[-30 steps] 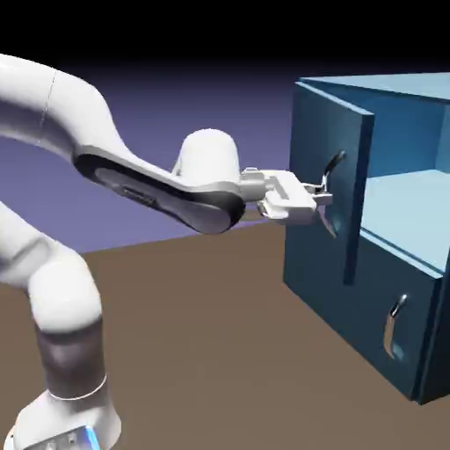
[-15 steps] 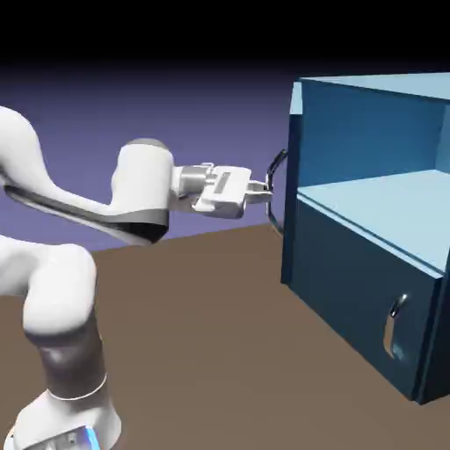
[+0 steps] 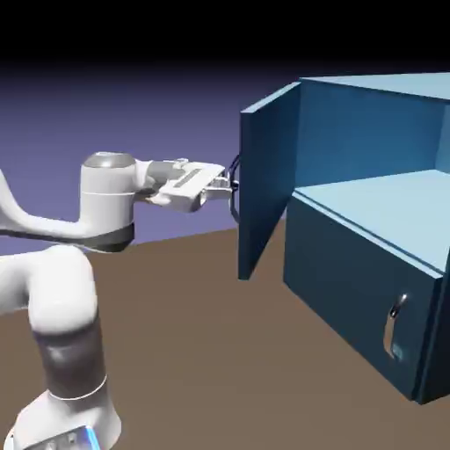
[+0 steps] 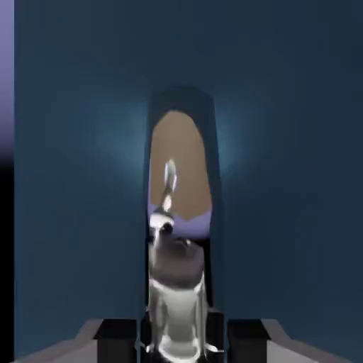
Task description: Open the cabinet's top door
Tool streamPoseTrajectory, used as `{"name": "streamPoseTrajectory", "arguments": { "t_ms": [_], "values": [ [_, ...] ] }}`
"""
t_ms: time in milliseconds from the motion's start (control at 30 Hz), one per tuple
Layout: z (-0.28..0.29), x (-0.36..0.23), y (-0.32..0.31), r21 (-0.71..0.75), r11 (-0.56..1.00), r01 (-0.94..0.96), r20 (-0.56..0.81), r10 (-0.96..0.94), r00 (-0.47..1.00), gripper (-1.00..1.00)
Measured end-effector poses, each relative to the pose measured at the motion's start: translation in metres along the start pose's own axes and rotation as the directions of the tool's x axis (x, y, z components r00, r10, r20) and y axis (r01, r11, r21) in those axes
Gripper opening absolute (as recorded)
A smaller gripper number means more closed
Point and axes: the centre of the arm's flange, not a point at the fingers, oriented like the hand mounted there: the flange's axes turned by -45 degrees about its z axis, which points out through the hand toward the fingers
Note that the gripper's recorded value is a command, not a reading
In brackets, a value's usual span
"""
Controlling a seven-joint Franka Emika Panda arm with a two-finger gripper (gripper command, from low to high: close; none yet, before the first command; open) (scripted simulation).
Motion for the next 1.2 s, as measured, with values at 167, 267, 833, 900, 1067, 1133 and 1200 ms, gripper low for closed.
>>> {"name": "streamPoseTrajectory", "arguments": {
  "t_ms": [167,267,833,900,1067,1133,1200],
  "values": [
    [-0.036,0.0,0.012,0.072,0.997,-0.001,-0.001,0.001,1.0,-1.0],
    [-0.062,0.0,0.022,0.123,0.992,-0.001,-0.001,0.001,1.0,-1.0],
    [-0.213,0.0,0.12,0.449,0.894,-0.001,-0.001,0.002,1.0,-1.0],
    [-0.226,-0.001,0.133,0.48,0.877,-0.001,-0.001,0.002,1.0,-1.0],
    [-0.256,-0.001,0.165,0.552,0.834,-0.001,-0.001,0.002,1.0,-1.0],
    [-0.267,-0.001,0.178,0.578,0.816,-0.001,-0.001,0.002,1.0,-1.0],
    [-0.277,-0.001,0.191,0.602,0.798,-0.001,-0.001,0.002,1.0,-1.0]
  ]
}}
